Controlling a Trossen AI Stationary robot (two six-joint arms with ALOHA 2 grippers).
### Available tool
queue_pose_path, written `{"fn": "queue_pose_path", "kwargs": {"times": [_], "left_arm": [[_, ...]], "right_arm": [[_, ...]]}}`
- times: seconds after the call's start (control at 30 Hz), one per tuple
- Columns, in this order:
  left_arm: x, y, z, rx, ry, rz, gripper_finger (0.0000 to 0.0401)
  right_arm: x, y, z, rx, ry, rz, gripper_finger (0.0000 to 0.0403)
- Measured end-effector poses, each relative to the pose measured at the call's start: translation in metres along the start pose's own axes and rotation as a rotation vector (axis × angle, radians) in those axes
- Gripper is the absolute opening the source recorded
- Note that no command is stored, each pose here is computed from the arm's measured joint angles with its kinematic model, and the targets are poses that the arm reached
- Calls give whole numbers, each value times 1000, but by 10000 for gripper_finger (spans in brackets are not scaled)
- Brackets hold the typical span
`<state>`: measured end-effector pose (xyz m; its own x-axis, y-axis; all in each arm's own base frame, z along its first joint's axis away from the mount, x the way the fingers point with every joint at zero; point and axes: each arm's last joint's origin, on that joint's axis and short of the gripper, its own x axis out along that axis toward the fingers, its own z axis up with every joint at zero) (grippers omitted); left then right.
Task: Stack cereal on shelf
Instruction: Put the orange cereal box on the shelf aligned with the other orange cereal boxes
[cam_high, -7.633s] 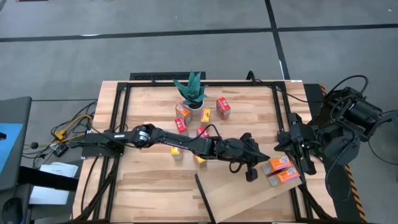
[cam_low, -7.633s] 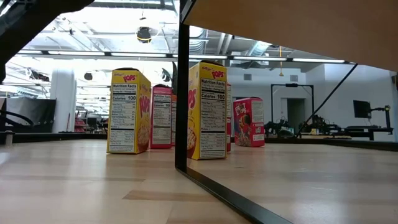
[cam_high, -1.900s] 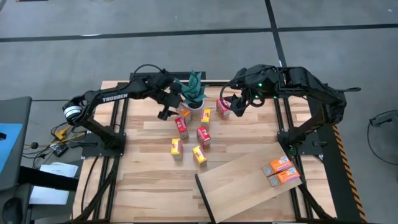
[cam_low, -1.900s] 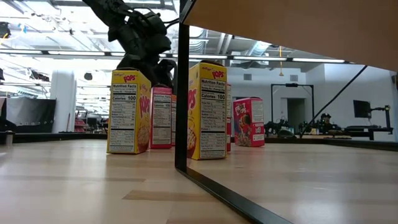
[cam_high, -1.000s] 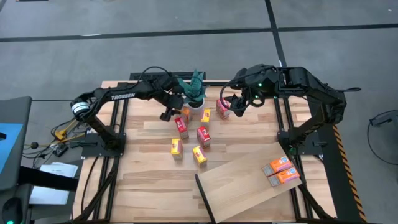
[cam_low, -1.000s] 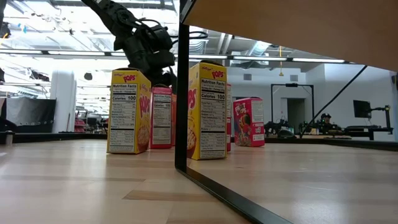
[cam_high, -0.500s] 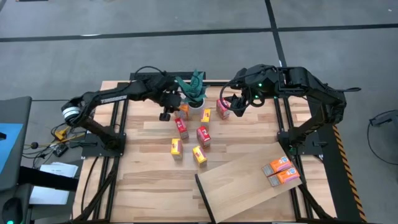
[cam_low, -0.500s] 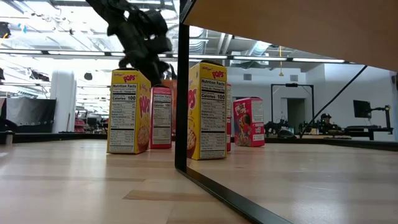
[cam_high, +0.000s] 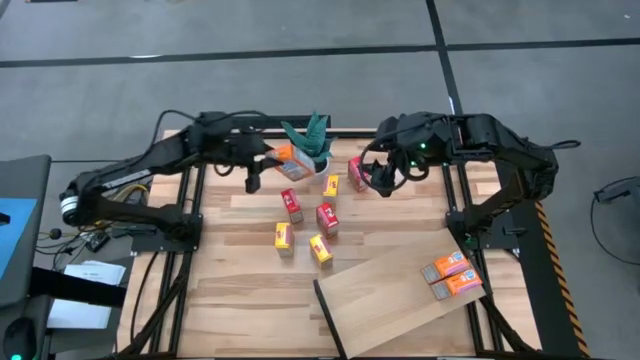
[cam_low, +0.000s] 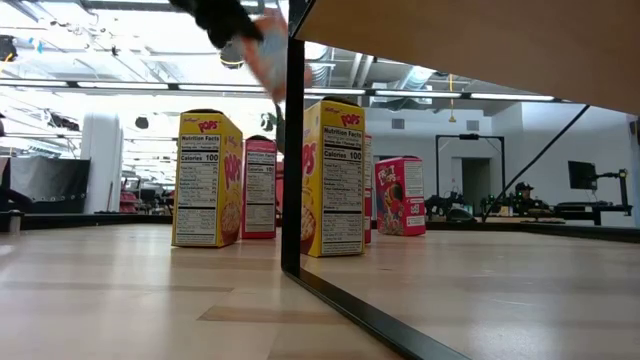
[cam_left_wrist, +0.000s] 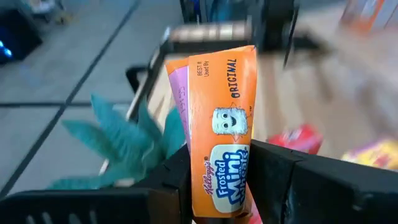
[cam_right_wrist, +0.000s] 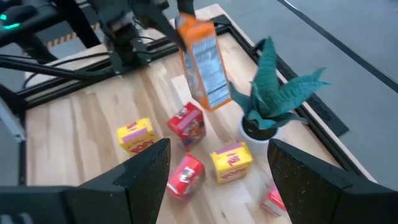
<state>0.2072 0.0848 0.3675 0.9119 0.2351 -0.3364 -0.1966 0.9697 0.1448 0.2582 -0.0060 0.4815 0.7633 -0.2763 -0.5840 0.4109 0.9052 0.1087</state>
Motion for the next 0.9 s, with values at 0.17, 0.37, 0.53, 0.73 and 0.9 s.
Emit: {"fn": "queue_pose_path", "kwargs": {"times": [0.17,0.37,0.53,0.73,0.9], "left_arm": [[-13,-19,16,-34,-138,-71,105],[-13,-44,22,-58,-159,-141,105],[-2,-66,21,-48,-127,-155,105],[19,-93,16,-79,-67,-115,105],[40,-111,19,-152,-118,-90,105]], "right_arm": [[-3,14,4,-31,-68,63,291],[-10,33,11,-99,-200,155,291],[-13,40,8,-139,-200,179,291],[-15,45,1,-251,-162,197,298],[-2,48,2,-311,-143,204,334]]}}
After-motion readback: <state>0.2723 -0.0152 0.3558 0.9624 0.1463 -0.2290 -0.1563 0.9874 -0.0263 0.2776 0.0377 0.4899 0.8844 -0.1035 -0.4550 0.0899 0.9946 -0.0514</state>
